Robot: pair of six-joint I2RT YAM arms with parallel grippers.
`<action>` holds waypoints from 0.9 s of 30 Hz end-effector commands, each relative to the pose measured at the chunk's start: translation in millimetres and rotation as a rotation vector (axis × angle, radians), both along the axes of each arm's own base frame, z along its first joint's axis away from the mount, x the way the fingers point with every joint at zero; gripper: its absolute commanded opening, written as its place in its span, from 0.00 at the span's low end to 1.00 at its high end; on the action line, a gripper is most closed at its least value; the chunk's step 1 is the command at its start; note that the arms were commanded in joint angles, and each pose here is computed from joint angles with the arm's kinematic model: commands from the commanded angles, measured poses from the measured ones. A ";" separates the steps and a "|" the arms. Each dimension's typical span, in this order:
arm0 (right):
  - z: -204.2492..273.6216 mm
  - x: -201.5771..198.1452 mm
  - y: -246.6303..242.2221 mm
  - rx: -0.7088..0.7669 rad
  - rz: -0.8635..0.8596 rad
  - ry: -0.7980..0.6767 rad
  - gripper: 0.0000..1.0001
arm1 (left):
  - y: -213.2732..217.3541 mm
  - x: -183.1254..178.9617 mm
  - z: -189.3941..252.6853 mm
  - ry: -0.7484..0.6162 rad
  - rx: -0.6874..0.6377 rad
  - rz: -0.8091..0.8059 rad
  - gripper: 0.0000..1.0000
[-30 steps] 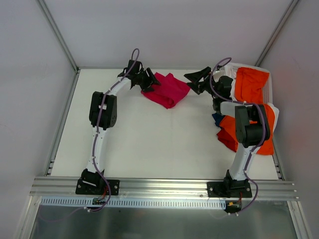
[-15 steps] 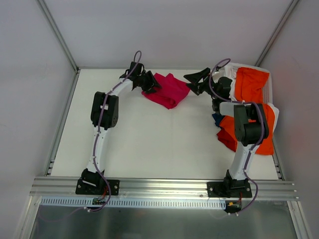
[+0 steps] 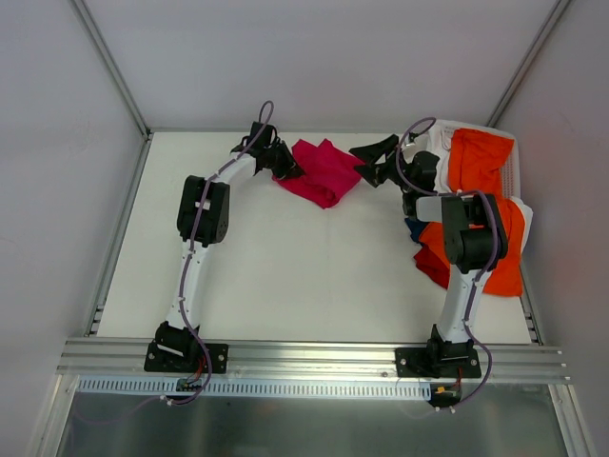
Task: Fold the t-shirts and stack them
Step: Fold the long partially folded tshirt into a neat square
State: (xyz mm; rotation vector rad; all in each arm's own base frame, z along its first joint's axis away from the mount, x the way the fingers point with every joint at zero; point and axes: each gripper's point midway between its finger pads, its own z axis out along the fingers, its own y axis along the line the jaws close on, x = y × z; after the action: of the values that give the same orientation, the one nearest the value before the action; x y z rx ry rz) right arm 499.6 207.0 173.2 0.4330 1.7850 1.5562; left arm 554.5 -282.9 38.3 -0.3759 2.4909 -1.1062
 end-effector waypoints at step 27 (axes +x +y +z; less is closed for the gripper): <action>-0.9 0.7 0.8 0.038 0.022 -0.072 0.99 | -14.5 -2.0 57.9 -0.204 0.071 -0.061 0.00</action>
State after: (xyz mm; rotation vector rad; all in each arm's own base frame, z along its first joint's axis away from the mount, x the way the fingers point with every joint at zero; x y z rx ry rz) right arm 502.3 208.5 160.2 0.4418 1.7716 1.5854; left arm 550.3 -295.3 43.7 -0.2482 2.4633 -1.0359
